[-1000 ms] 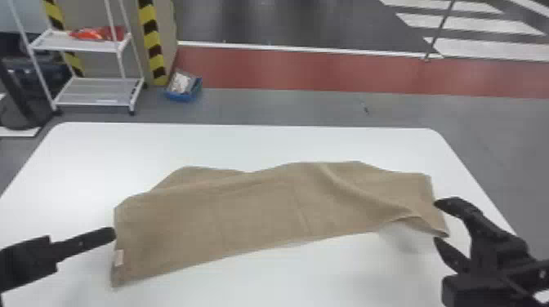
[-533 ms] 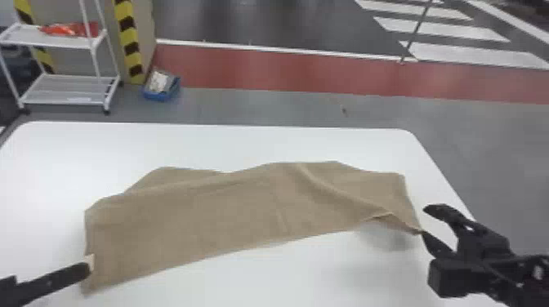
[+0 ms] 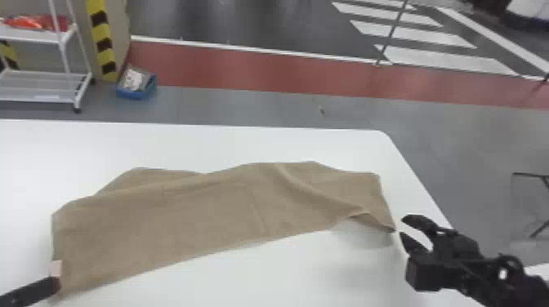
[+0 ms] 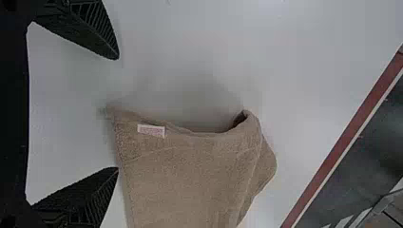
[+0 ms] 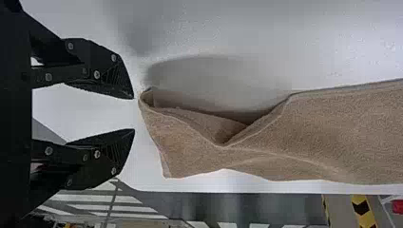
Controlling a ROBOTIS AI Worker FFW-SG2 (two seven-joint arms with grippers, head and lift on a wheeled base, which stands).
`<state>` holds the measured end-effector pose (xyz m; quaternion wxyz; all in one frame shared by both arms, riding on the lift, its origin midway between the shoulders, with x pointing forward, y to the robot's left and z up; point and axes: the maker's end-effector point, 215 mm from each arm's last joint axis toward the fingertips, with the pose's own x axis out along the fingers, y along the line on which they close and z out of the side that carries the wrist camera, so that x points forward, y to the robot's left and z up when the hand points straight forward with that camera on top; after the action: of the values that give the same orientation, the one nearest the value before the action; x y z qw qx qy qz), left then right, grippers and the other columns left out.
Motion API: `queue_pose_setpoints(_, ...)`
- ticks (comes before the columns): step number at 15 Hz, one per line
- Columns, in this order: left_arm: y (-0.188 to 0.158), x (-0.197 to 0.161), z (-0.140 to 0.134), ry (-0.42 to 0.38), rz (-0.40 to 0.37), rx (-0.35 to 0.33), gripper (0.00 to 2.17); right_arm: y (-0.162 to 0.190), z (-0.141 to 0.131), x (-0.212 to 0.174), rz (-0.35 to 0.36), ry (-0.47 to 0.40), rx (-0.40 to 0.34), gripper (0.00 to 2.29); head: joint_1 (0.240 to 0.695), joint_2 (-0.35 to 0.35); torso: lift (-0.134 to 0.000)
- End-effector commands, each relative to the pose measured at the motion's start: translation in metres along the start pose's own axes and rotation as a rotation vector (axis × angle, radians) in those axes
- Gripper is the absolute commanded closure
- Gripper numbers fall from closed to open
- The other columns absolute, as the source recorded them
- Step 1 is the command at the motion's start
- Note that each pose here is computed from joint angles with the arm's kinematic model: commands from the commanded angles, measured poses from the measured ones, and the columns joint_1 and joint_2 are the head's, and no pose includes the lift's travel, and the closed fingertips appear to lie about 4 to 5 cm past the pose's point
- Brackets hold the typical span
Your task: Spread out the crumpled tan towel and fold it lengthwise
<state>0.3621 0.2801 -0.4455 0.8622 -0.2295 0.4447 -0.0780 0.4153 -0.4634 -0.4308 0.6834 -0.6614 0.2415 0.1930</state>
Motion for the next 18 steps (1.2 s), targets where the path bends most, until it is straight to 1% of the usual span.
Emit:
queue_pose_setpoints(1, 0.001, -0.001, -0.004, 0.01, 0.002, -0.006, 0.05, 0.002, 0.0, 0.008, 0.003, 0.005, 0.024, 0.79, 0.695, -0.263, -0.124)
queue_pose_setpoints(7, 0.0, -0.004, -0.002, 0.001, -0.002, -0.001, 0.08, 0.004, 0.005, 0.012, 0.011, 0.014, 0.044, 0.79, 0.695, -0.256, -0.124)
queue_pose_setpoints(14, 0.001, -0.004, -0.003, 0.002, -0.002, -0.005, 0.08, 0.008, 0.009, 0.0, 0.006, 0.013, 0.035, 0.79, 0.695, -0.248, -0.124)
queue_pose_setpoints(16, 0.0, -0.004, -0.003, 0.004, -0.005, -0.005, 0.08, 0.008, 0.004, 0.006, 0.005, 0.023, 0.051, 0.79, 0.695, -0.249, -0.124)
queue_pose_setpoints(18, -0.001, -0.004, -0.003, 0.003, -0.009, -0.004, 0.08, 0.008, 0.005, 0.013, 0.003, 0.02, 0.067, 0.79, 0.695, -0.254, -0.124)
